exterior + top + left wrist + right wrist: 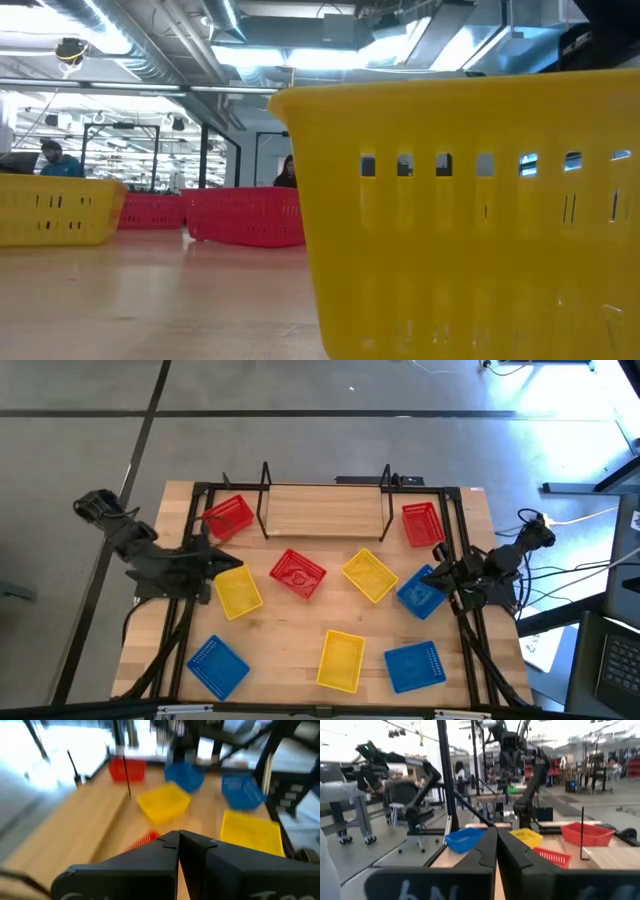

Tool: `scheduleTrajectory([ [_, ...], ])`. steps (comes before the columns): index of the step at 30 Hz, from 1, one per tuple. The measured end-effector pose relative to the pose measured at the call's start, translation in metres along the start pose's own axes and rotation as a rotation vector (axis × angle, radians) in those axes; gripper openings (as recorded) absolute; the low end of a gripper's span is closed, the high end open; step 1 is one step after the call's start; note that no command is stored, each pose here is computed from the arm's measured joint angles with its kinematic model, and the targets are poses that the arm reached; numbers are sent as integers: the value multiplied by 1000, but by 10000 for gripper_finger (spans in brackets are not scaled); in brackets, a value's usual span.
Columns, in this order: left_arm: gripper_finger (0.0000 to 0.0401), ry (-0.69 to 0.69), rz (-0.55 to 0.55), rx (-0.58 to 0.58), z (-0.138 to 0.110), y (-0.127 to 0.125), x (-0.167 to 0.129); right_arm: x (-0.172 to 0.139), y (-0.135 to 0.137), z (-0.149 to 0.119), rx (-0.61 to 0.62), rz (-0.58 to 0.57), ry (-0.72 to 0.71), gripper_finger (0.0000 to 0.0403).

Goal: Stack baskets on shelf by color
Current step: Put the bottom red bin on the shelf

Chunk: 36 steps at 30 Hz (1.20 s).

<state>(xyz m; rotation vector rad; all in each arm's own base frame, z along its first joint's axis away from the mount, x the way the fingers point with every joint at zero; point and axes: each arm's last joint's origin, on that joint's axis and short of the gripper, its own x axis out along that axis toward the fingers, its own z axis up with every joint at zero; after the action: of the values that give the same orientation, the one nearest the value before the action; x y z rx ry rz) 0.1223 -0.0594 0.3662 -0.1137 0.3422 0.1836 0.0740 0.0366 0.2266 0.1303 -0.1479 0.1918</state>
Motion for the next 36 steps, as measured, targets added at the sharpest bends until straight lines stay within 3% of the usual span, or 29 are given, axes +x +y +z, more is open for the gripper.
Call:
scheduleTrajectory([
  [5, 0, 228, -40, -74, 10, 3, 35, 4, 2, 23, -31, -19, 82, 12],
  [12, 0, 494, -170, -91, 0, 15, 95, 21, 9, 53, 17, -117, 257, 12],
  [16, 0, 544, -230, -63, -4, 15, 116, 30, 14, 67, 55, -144, 318, 12],
  [22, 0, 590, -201, -101, -13, 11, 140, 40, 19, 86, 37, -140, 316, 12],
  [36, 0, 715, -159, -60, -35, 7, 173, 43, 20, 87, 18, -138, 323, 12],
])
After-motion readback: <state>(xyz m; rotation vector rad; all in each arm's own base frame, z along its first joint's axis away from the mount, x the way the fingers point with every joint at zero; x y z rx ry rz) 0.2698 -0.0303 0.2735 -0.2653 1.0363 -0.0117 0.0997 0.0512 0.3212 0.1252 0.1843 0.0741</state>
